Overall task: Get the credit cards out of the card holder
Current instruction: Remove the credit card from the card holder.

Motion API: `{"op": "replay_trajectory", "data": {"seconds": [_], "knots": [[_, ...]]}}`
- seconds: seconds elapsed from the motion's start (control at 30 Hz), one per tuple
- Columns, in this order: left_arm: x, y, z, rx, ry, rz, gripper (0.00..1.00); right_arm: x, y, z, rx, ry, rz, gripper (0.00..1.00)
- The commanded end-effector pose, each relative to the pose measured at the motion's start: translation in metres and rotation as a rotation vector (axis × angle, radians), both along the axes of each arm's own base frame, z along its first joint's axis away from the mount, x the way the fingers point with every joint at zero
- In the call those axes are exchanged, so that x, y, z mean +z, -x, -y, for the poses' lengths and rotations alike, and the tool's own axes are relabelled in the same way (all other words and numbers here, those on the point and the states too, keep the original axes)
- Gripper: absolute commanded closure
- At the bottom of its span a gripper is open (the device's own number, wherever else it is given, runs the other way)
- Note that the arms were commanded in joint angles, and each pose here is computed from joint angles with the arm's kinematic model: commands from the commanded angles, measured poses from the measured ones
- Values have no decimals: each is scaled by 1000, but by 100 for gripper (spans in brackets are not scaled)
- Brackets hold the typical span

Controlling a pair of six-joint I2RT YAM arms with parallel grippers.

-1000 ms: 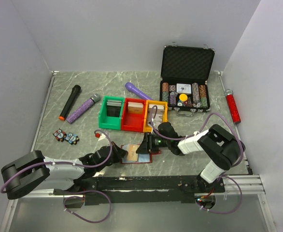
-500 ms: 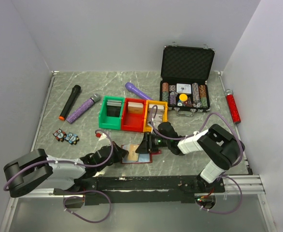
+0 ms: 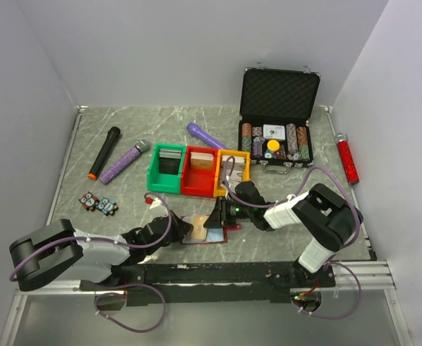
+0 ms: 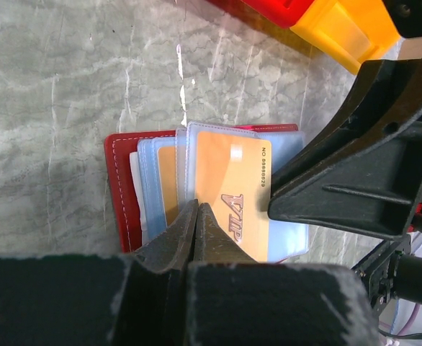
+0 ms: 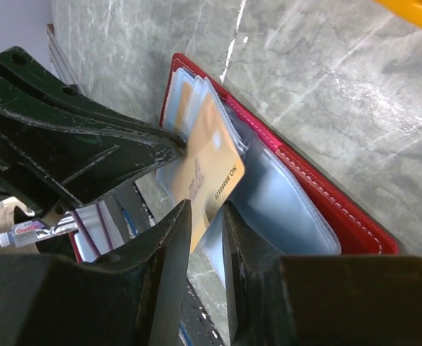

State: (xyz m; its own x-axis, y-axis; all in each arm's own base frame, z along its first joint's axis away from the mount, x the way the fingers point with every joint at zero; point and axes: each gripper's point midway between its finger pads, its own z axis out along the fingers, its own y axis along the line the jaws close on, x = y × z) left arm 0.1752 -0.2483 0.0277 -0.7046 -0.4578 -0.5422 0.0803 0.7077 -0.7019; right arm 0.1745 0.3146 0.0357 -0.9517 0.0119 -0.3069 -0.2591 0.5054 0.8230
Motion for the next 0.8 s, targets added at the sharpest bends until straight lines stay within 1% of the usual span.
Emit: {"op": "replay_trajectory", "data": {"seconds": [0.0,0.17,0.3,0.4,0.47,0.63,0.77], "knots": [[-37,22,-16,-69,-153,-76,99,15,-7,-12,21,-63,43,70],[-37,22,-13,-81,-154,-74,99,15,-8,-13,20,-58,42,71],[-37,23,-13,-89,-154,-73,99,12,-9,-11,8,-41,28,60],[-37,23,-13,-84,-152,-73,99,9,-10,-9,-2,-36,19,59],[-37,23,-13,-87,-152,-74,99,9,-10,-10,0,-44,16,62],[-38,23,-13,-89,-156,-74,99,9,-10,-11,2,-53,10,72],[-36,23,-13,-86,-149,-72,99,8,-9,-11,2,-58,5,83]]}}
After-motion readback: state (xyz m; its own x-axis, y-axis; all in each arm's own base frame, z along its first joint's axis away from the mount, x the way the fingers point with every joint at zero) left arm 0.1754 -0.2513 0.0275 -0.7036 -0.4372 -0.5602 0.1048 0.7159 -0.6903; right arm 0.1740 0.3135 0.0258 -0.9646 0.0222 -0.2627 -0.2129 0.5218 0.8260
